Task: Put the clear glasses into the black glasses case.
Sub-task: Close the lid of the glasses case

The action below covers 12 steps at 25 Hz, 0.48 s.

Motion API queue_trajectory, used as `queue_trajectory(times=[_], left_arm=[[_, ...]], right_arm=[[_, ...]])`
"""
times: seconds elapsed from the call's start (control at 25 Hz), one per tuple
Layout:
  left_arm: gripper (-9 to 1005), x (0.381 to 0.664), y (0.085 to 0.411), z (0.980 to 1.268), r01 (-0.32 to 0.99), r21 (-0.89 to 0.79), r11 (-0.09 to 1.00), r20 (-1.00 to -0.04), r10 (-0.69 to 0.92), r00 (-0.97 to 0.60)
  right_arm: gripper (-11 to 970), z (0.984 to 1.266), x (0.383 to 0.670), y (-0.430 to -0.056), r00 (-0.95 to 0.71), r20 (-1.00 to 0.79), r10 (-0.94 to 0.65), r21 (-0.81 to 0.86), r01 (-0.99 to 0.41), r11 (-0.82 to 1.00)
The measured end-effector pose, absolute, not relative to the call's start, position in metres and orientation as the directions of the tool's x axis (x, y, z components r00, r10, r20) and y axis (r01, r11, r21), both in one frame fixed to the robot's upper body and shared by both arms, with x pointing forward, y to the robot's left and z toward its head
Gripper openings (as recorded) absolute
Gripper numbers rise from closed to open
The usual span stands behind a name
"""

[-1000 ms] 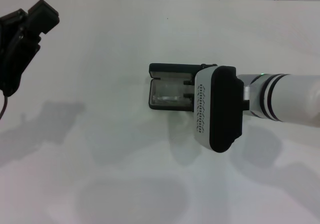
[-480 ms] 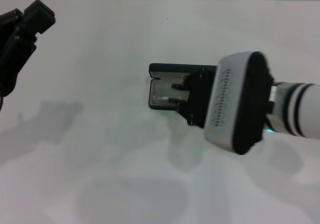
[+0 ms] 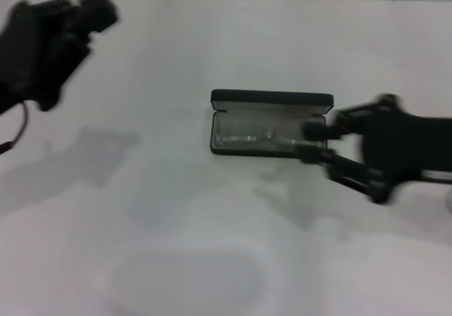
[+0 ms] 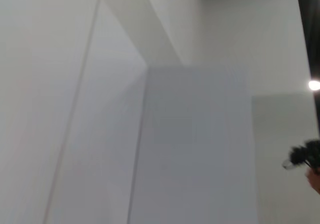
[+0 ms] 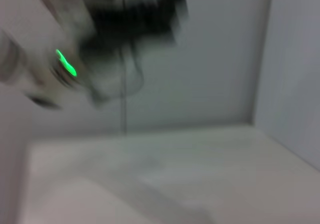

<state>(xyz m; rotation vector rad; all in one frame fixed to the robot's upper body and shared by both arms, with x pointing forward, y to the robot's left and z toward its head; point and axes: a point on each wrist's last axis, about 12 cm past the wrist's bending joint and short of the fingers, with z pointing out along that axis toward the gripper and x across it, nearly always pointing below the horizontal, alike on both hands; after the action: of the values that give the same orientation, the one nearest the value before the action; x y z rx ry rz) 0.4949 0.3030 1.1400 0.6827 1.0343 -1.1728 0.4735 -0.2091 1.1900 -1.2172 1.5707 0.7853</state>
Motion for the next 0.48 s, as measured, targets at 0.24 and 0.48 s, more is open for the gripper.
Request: queue_trajectory(times=[0.24,0.48], left_arm=[[57,0.538,0.262,1.143,0.963,-0.101,0.249,-0.98,-0.19,-0.054],[89,0.58,0.212,1.142,0.951,-0.057,0.303,-0.996,0.048,-0.075]], right_arm=[[239,1.182,0.448,-0.293,-0.137,-0.967,-0.214,0.048,-0.926,0.375],[246,1.156,0.429,-0.34,-0.225,-0.971,-0.077,0.164,-0.869,0.467]])
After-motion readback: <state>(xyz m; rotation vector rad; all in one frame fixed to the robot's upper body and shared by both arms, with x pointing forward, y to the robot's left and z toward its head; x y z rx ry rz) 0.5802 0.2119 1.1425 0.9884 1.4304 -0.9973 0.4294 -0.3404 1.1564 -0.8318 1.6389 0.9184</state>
